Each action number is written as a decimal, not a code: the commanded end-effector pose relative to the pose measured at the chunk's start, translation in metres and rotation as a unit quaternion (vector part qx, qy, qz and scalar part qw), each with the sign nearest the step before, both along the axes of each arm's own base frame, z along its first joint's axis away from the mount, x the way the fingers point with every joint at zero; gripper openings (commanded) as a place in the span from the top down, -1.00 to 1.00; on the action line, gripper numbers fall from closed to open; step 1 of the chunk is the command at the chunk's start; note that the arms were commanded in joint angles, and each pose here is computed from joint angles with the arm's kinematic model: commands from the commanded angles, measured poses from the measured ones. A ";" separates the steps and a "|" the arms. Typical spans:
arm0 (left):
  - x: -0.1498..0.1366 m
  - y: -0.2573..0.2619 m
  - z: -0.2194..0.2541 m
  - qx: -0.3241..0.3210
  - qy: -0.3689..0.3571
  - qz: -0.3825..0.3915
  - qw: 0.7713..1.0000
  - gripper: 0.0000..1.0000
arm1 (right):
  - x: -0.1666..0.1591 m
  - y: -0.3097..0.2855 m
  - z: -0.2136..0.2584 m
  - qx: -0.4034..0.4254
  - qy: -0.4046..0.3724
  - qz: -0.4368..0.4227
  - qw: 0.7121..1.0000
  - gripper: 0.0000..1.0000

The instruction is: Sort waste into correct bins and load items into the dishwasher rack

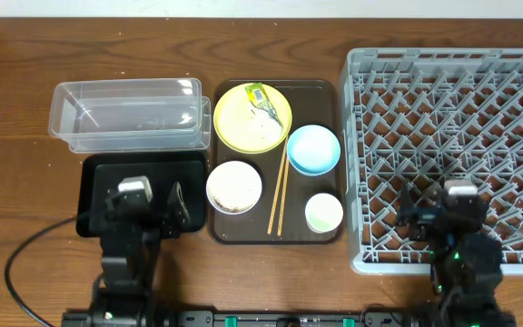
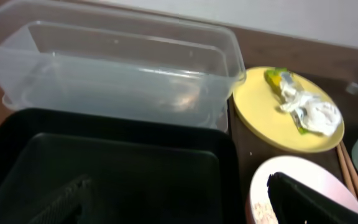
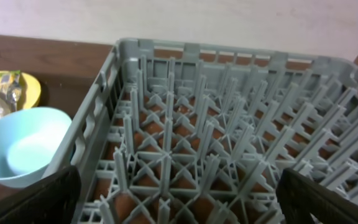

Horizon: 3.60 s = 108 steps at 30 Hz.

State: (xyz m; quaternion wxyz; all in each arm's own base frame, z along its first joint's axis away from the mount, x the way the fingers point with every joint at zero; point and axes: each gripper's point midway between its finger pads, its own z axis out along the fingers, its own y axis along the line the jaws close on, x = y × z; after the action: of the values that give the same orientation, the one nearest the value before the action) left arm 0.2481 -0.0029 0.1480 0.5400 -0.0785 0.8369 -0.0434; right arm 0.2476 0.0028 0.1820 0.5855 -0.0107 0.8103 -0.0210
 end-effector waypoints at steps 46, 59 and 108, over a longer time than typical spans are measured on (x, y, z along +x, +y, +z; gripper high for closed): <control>0.174 -0.109 0.043 -0.105 0.190 -0.114 0.969 -0.77 | 0.024 0.025 0.014 0.031 0.235 0.052 0.970 -0.99; 0.197 -0.199 -0.054 -0.057 0.225 -0.164 0.959 -0.68 | 0.024 0.025 0.014 0.031 0.235 0.052 0.970 -0.98; 0.185 -0.029 0.022 -0.057 0.201 0.056 0.976 -0.04 | 0.024 0.025 0.014 0.031 0.235 0.052 0.970 -0.98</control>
State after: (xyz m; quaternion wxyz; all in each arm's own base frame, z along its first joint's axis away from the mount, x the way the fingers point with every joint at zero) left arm 0.4293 -0.0325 0.1685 0.3582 -0.1553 0.9200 -0.0334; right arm 0.2690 0.0286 0.1872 0.3691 -0.0475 0.9275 0.0343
